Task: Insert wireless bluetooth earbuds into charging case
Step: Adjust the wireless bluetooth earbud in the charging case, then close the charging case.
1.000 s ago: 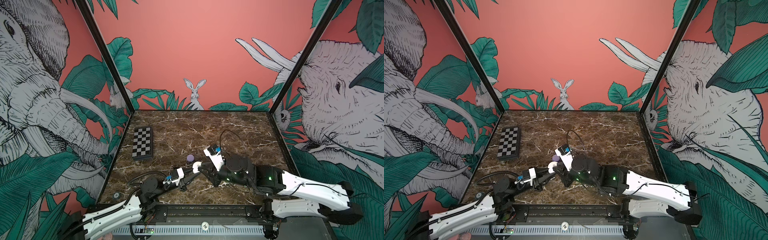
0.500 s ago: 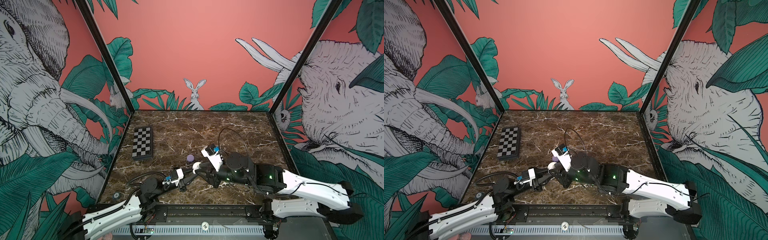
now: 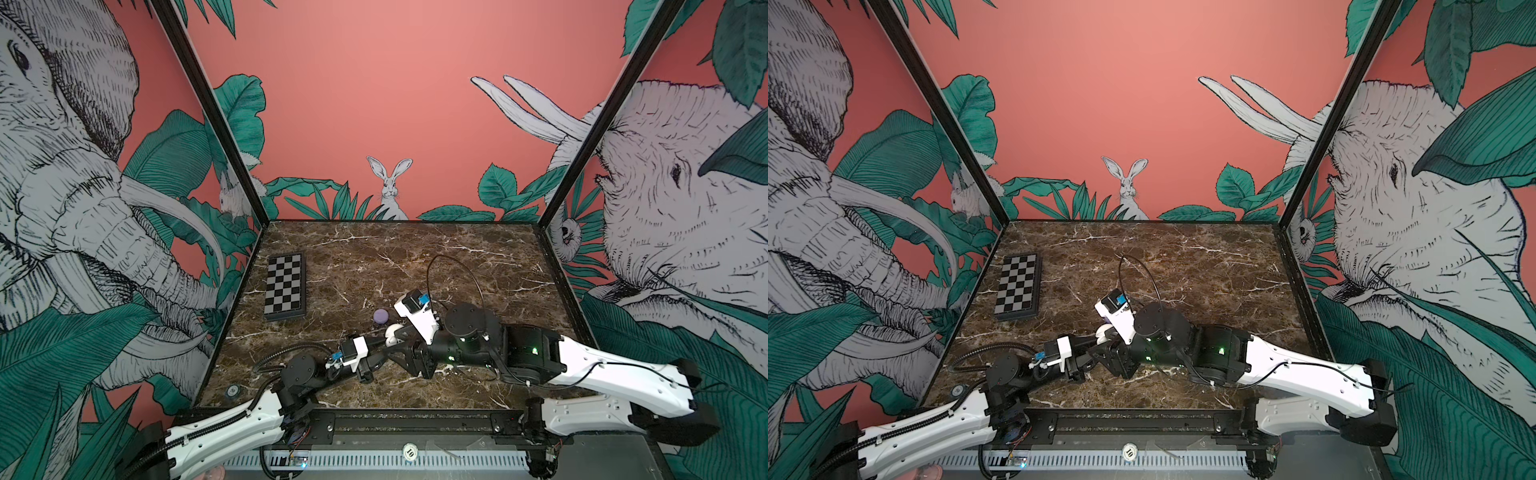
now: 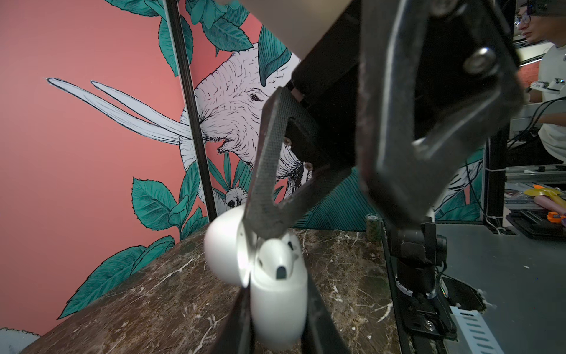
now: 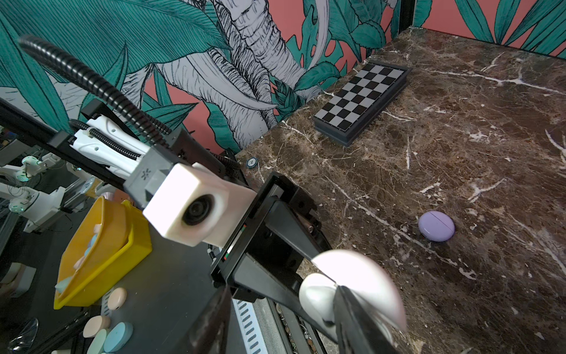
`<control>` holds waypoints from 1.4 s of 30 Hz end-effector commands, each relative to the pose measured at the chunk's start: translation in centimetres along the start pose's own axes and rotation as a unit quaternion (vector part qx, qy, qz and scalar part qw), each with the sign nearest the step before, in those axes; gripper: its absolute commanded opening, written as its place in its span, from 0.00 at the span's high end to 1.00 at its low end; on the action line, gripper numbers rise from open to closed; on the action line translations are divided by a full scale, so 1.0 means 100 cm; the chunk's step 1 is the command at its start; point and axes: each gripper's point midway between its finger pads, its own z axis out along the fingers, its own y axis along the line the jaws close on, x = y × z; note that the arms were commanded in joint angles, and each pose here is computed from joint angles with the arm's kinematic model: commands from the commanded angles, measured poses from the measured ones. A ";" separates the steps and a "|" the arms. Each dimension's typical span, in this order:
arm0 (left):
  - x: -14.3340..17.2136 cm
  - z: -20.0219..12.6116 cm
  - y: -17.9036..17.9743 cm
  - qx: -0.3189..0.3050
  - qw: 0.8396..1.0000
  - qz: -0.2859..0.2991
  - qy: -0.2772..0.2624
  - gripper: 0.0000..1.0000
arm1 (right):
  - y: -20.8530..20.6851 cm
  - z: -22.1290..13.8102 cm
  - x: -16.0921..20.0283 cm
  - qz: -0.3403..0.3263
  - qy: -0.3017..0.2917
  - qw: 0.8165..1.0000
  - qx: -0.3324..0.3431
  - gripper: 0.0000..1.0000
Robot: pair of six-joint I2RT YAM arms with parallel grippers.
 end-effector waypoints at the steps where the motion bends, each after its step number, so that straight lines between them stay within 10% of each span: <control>1: -0.010 0.001 -0.003 0.009 1.000 0.003 -0.015 1.00 | -0.001 -0.034 -0.031 -0.019 -0.057 0.998 0.014 0.39; 9: -0.012 0.005 -0.008 0.028 0.999 -0.024 -0.011 1.00 | -0.023 -0.080 -0.049 -0.037 -0.084 0.993 0.072 0.02; 27: -0.021 0.024 -0.011 0.054 0.991 -0.122 0.006 1.00 | -0.008 -0.052 -0.020 0.106 -0.037 0.986 -0.123 0.02; 42: -0.020 0.025 -0.011 0.056 0.990 -0.133 0.004 1.00 | -0.025 -0.029 -0.005 0.116 -0.026 0.988 -0.100 0.02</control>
